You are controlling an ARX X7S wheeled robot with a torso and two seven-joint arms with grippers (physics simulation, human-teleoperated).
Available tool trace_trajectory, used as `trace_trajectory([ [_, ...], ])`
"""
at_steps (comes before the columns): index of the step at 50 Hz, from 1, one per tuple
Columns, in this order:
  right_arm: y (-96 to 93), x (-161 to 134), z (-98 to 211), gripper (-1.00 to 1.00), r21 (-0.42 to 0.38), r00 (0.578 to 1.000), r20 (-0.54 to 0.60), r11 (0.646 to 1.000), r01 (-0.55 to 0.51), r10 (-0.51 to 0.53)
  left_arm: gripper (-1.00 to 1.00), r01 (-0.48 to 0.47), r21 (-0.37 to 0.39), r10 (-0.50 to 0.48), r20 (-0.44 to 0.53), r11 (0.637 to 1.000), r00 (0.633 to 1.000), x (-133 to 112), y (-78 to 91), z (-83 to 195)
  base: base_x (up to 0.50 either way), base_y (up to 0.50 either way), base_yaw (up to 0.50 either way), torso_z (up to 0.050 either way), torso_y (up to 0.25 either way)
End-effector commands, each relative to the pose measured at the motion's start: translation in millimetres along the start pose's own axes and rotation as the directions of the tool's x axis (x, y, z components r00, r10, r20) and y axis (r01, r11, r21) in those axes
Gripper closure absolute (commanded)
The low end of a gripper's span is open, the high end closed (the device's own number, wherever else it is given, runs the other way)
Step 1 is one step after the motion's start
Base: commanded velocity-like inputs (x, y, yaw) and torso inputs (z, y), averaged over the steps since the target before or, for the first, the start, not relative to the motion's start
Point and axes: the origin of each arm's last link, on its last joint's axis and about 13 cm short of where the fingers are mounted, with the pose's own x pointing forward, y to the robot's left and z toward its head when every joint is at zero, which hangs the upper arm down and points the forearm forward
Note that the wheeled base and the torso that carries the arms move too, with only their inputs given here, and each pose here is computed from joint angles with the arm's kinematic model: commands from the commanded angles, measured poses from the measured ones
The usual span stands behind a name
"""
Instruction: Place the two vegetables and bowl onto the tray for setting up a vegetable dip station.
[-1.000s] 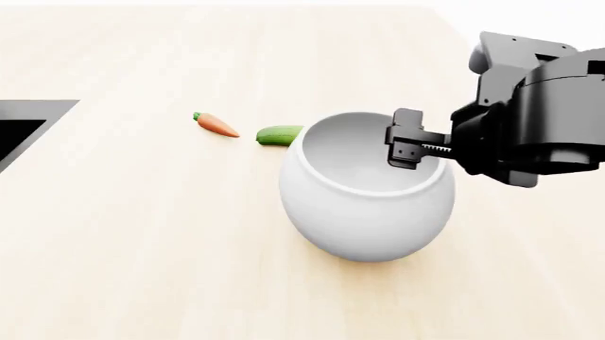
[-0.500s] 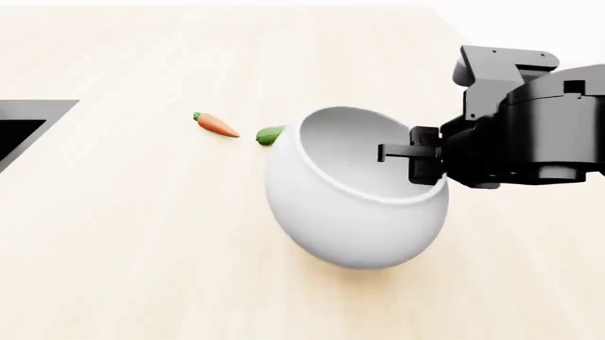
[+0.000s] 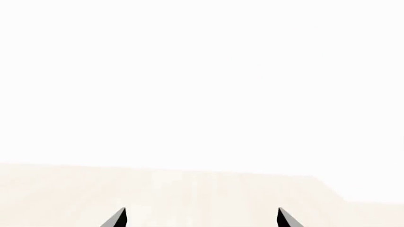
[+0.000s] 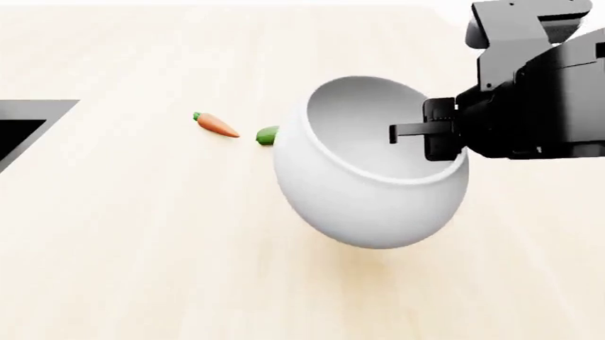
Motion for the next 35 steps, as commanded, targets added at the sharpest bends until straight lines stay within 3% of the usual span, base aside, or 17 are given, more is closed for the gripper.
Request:
trace_trajectory([
  [1, -4.8, -28, 14, 1.00, -0.024, 0.993, 0.103, 0.998, 0.057, -0.054, -1.00, -0.002, -0.002, 0.002, 0.001, 1.000, 1.000, 0, 0.5, 1, 0.00, 0.00, 0.00, 0.000, 0.000],
  [11, -19.6, -57, 27, 1.00, 0.011, 0.964, 0.239, 0.993, 0.120, -0.119, -1.00, 0.005, 0.004, -0.005, -0.004, 1.000, 1.000, 0, -1.2, -3, 0.00, 0.00, 0.00, 0.000, 0.000],
  [19, -36.7, -84, 15, 1.00, 0.122, 0.914, 0.337, 0.973, 0.197, -0.227, -1.00, 0.058, 0.008, -0.057, -0.037, 0.998, 0.998, 0, -9.6, -15, 0.00, 0.00, 0.00, 0.000, 0.000],
  [25, -40.6, -94, 4, 1.00, 0.146, 0.905, 0.339, 0.965, 0.220, -0.258, -1.00, 0.202, -0.061, -0.208, -0.095, 0.977, 0.974, 17, -19.3, -18, 0.00, 0.00, 0.00, 0.000, 0.002],
  [26, -42.0, -97, 4, 1.00, 0.158, 0.901, 0.344, 0.962, 0.222, -0.264, -1.00, 0.254, -0.118, -0.270, -0.136, 0.960, 0.953, 25, -21.2, -17, 0.00, 0.00, 0.00, 0.000, 0.000],
  [27, -42.3, -98, 4, 1.00, 0.161, 0.899, 0.347, 0.962, 0.222, -0.265, -1.00, 0.255, -0.083, -0.264, -0.115, 0.963, 0.958, 29, -22.0, -17, 0.00, 0.00, 0.00, 0.000, 0.000],
  [28, -42.4, -100, 4, 1.00, 0.162, 0.898, 0.348, 0.961, 0.223, -0.268, -1.00, 0.313, -0.109, -0.326, -0.148, 0.944, 0.934, 36, -24.5, -17, 0.00, 0.00, 0.00, 0.000, 0.000],
  [31, -42.9, -100, 3, 1.00, 0.163, 0.898, 0.348, 0.961, 0.224, -0.268, -1.00, 0.324, -0.103, -0.338, -0.192, 0.940, 0.921, 53, -26.3, -19, 0.00, 0.00, 0.00, 0.000, 0.000],
  [33, -43.4, -101, 3, 1.00, 0.167, 0.898, 0.349, 0.961, 0.220, -0.266, -1.00, 0.356, -0.037, -0.357, -0.173, 0.934, 0.918, 65, -28.4, -23, 0.00, 0.00, 0.00, 0.000, 0.000],
  [35, -43.7, -101, 2, 1.00, 0.169, 0.899, 0.348, 0.961, 0.218, -0.265, -1.00, 0.435, 0.000, -0.430, -0.146, 0.901, 0.891, 74, -31.5, -24, 0.00, 0.00, 0.00, 0.000, 0.000],
])
